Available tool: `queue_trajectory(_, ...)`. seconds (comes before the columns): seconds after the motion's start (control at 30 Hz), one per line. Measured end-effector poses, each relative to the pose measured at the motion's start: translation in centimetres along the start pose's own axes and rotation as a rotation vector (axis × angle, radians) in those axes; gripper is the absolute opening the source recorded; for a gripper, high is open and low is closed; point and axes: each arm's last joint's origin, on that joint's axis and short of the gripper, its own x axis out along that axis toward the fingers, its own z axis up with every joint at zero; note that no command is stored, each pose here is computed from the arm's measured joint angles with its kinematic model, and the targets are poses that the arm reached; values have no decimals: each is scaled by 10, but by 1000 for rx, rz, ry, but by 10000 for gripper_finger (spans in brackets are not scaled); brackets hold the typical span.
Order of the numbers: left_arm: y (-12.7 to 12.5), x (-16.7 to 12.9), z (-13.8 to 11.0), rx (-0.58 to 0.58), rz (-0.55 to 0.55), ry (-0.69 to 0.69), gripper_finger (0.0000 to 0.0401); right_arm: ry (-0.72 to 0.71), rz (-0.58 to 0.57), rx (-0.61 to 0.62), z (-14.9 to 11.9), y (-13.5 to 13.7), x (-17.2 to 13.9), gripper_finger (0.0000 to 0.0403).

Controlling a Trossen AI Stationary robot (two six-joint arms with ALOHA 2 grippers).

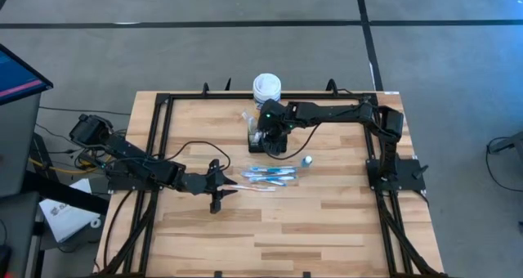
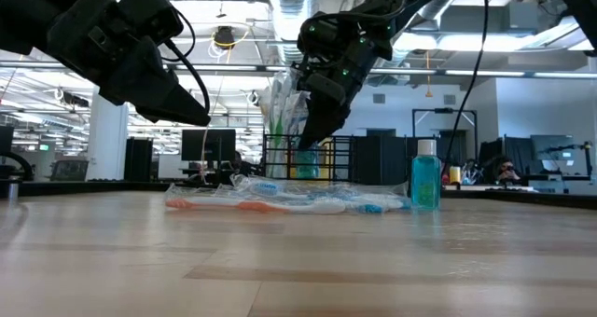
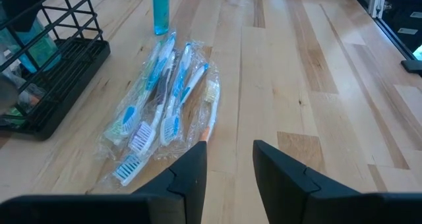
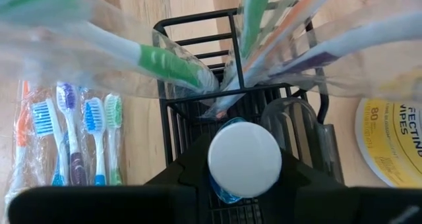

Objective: Pick & Place toothbrushing station
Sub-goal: Put the blue mouthwash bottle into the black wire organizer

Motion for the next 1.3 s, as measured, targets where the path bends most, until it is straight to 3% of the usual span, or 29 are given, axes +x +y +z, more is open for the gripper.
queue_trajectory(0.23, 0, 0, 0, 0, 0, 0, 118, 0, 0, 0, 0, 0, 0, 116)
queue_trajectory(0.5, 0, 0, 0, 0, 0, 0, 118, -3, 14, -2, 0, 0, -1, 100)
queue_trajectory(0.8, 0, 0, 0, 0, 0, -1, 118, -4, 19, 4, 0, -2, -1, 122)
queue_trajectory(1.3, 0, 0, 0, 7, 0, 0, 118, 20, 37, 9, 5, -1, -8, 113)
